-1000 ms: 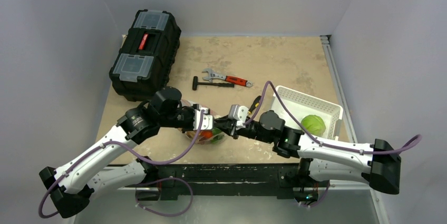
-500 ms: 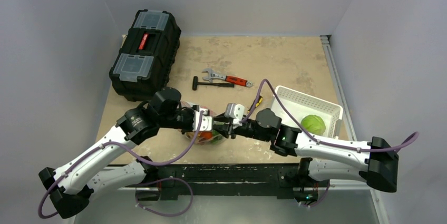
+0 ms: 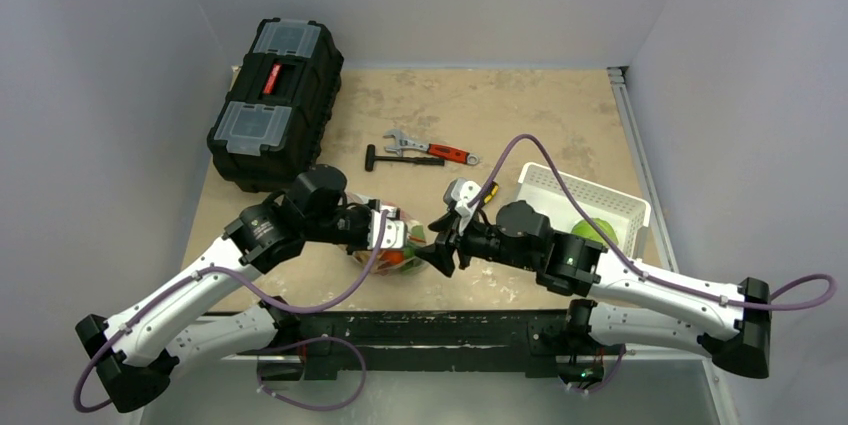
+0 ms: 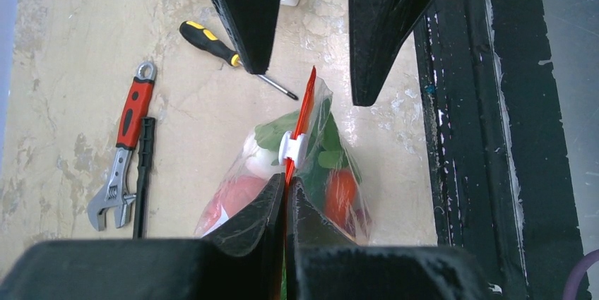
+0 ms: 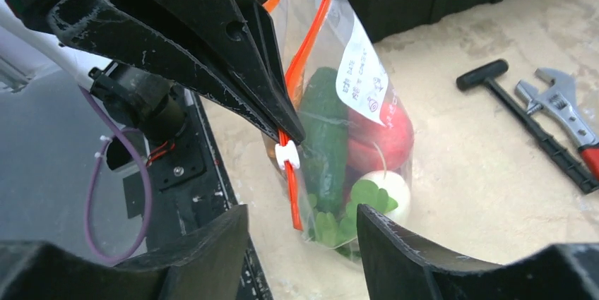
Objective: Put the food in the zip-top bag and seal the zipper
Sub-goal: Zip the zipper food storage bag at the center of the board.
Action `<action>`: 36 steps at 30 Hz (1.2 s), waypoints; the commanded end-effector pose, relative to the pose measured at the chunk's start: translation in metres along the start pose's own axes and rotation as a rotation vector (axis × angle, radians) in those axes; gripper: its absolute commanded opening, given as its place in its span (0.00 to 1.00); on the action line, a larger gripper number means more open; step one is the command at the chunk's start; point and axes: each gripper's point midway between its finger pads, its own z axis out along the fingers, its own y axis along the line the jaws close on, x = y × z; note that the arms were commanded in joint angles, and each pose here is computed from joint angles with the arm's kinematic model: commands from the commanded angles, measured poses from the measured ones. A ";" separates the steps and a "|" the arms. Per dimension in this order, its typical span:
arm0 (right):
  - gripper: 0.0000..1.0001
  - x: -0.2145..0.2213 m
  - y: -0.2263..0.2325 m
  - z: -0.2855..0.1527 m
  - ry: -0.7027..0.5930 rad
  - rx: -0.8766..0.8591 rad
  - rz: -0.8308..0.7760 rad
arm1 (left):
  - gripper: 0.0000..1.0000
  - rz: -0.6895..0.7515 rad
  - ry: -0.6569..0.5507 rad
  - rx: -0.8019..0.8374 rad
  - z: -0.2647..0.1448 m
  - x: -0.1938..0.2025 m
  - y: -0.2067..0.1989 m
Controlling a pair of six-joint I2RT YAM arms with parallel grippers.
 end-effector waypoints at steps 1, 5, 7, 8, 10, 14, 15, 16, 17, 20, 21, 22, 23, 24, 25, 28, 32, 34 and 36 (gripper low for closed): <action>0.54 -0.002 0.006 -0.002 0.079 -0.005 0.066 | 0.00 0.022 -0.055 -0.001 0.003 -0.013 0.003; 0.46 -0.008 0.000 0.006 0.082 0.028 0.048 | 0.00 0.020 -0.055 0.000 0.003 -0.013 0.003; 0.43 -0.013 0.000 0.010 0.081 0.028 0.031 | 0.00 0.020 -0.057 0.001 0.003 -0.013 0.003; 0.41 -0.014 -0.001 0.013 0.083 0.029 0.022 | 0.00 0.020 -0.057 -0.001 0.003 -0.013 0.003; 0.38 -0.017 -0.001 0.018 0.086 0.029 0.006 | 0.00 0.020 -0.057 0.000 0.003 -0.013 0.003; 0.32 -0.019 -0.002 0.024 0.081 0.027 -0.024 | 0.00 0.021 -0.062 -0.002 0.002 -0.014 0.003; 0.29 -0.018 -0.003 0.025 0.081 0.027 -0.028 | 0.00 0.022 -0.064 -0.003 0.002 -0.015 0.003; 0.23 -0.018 -0.003 0.025 0.080 0.025 -0.036 | 0.00 0.023 -0.064 -0.004 0.001 -0.015 0.003; 0.16 -0.018 -0.003 0.026 0.078 0.026 -0.040 | 0.00 0.023 -0.065 -0.003 0.002 -0.015 0.003; 0.00 -0.017 -0.003 0.024 0.078 0.023 -0.052 | 0.10 0.024 -0.078 0.005 0.000 -0.018 0.001; 0.00 -0.017 -0.004 0.023 0.073 0.022 -0.059 | 0.17 0.023 -0.086 0.011 0.000 -0.019 -0.001; 0.00 -0.018 -0.003 0.022 0.066 0.019 -0.064 | 0.26 0.024 -0.099 0.019 -0.001 -0.022 -0.002; 0.00 -0.019 -0.003 0.020 0.059 0.014 -0.068 | 0.35 0.023 -0.109 0.027 -0.001 -0.024 -0.004; 0.00 -0.019 -0.001 0.019 0.051 0.006 -0.072 | 0.42 0.020 -0.118 0.032 -0.001 -0.025 -0.006; 0.00 -0.022 0.002 0.017 0.037 -0.013 -0.079 | 0.52 0.017 -0.126 0.036 0.000 -0.027 -0.006; 0.00 -0.025 0.009 0.014 0.018 -0.053 -0.090 | 0.62 0.006 -0.147 0.057 0.002 -0.031 -0.008; 0.00 -0.022 0.013 0.014 0.026 -0.084 -0.108 | 0.64 -0.010 -0.175 0.072 0.005 -0.038 -0.008; 0.00 -0.021 0.015 0.015 0.032 -0.093 -0.112 | 0.63 -0.016 -0.183 0.070 0.005 -0.040 -0.007; 0.00 -0.020 0.016 0.015 0.037 -0.105 -0.114 | 0.62 -0.022 -0.188 0.072 0.006 -0.041 -0.007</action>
